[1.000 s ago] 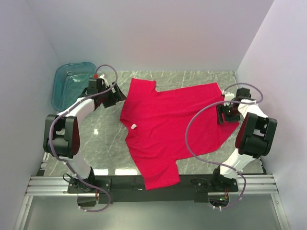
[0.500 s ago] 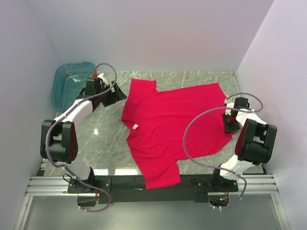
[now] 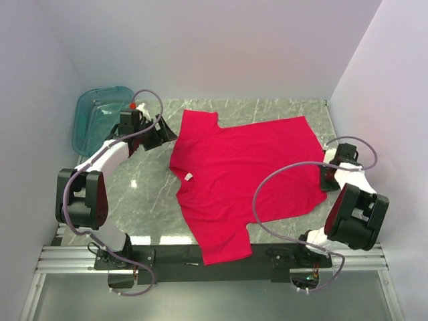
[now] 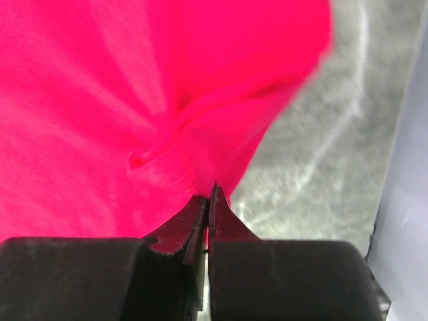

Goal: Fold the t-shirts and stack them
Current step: Flatten the tshirt out

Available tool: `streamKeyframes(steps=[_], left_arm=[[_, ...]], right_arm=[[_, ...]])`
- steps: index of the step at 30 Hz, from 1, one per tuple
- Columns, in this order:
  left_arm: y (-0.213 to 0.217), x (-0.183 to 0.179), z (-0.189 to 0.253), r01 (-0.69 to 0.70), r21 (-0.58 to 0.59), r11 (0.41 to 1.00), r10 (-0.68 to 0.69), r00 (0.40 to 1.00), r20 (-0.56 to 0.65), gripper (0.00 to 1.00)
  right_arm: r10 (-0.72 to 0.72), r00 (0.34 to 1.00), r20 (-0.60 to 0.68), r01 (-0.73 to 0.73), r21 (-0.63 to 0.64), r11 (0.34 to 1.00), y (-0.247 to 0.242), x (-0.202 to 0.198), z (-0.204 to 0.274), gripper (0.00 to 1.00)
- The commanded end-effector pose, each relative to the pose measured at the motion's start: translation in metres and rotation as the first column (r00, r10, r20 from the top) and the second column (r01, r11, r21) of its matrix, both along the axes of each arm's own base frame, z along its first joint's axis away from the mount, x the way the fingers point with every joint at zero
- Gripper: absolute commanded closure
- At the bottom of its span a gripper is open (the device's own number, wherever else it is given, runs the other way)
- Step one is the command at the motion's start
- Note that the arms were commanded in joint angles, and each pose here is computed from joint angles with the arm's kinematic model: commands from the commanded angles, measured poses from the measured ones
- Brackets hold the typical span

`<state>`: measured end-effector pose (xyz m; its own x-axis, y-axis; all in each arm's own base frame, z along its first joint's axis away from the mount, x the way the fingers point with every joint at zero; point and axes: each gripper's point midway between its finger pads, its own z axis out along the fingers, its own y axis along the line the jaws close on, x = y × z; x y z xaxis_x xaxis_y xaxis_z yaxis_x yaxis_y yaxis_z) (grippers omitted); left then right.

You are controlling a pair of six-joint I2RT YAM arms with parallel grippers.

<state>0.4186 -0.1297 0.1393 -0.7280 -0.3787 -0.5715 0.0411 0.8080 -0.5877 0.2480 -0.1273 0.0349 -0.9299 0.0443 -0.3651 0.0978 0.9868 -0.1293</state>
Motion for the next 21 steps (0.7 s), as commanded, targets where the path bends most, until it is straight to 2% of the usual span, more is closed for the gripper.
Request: streamKeyframes(steps=[1,3,5,6,7,8,9,10,13,14,16,17,19,21], left_arm=[[-0.003,0.001,0.023,0.033,-0.012,0.999,-0.032,0.996,0.082,0.13],[-0.004,0.001,0.022,0.039,-0.014,0.999,-0.037,0.996,0.083,0.13],[-0.006,0.001,0.025,0.043,-0.019,0.999,-0.041,0.995,0.09,0.13],[-0.005,0.001,0.025,0.043,-0.022,0.999,-0.041,0.995,0.09,0.13],[-0.007,0.001,0.025,0.045,-0.026,0.999,-0.043,0.995,0.088,0.13],[-0.007,0.001,0.024,0.048,-0.027,0.998,-0.046,0.995,0.087,0.13],[-0.007,0.002,0.024,0.048,-0.029,0.998,-0.045,0.995,0.088,0.13],[-0.008,0.002,0.023,0.05,-0.029,0.998,-0.048,0.995,0.086,0.13],[-0.008,0.006,0.023,0.046,-0.03,0.998,-0.044,0.995,0.085,0.14],[-0.007,0.008,0.023,0.043,-0.029,0.999,-0.041,0.996,0.083,0.14],[-0.008,0.014,0.025,0.039,-0.03,0.999,-0.036,0.995,0.088,0.14],[-0.007,0.019,0.03,0.032,-0.029,0.999,-0.029,0.995,0.099,0.14],[-0.008,0.03,0.025,0.025,-0.028,0.999,-0.022,0.995,0.094,0.14],[-0.009,0.049,0.033,0.023,-0.027,0.999,-0.02,0.993,0.115,0.17]], right_arm=[[-0.042,0.999,0.017,0.042,-0.03,0.999,-0.013,-0.02,0.007,1.0],[-0.07,0.997,0.017,0.07,-0.057,0.996,-0.026,-0.039,0.009,0.99],[-0.08,0.996,-0.028,0.078,-0.061,0.995,-0.027,-0.064,0.0,0.83],[-0.093,0.995,-0.027,0.091,-0.084,0.992,-0.037,-0.077,0.002,0.52],[-0.101,0.994,-0.047,0.096,-0.085,0.992,-0.036,-0.09,-0.004,0.39],[-0.114,0.993,-0.04,0.109,-0.104,0.989,-0.042,-0.097,-0.003,0.31],[-0.106,0.994,-0.009,0.104,-0.147,0.984,-0.049,-0.1,0.005,0.16],[-0.131,0.991,0.008,0.131,-0.158,0.979,-0.054,-0.107,0.008,0.12],[-0.081,0.992,0.093,0.097,-0.177,0.979,-0.056,-0.095,0.031,0.1],[-0.015,0.991,0.132,0.026,-0.084,0.996,-0.036,-0.085,0.032,0.1],[0.11,0.971,0.214,-0.107,-0.024,0.994,-0.02,-0.064,0.049,0.06],[0.231,0.931,0.281,-0.265,0.086,0.961,0.011,-0.054,0.051,0.05],[0.32,0.864,0.389,-0.403,0.154,0.902,0.033,-0.035,0.071,0.04],[0.37,0.808,0.458,-0.531,0.296,0.794,0.07,-0.02,0.075,0.08]])
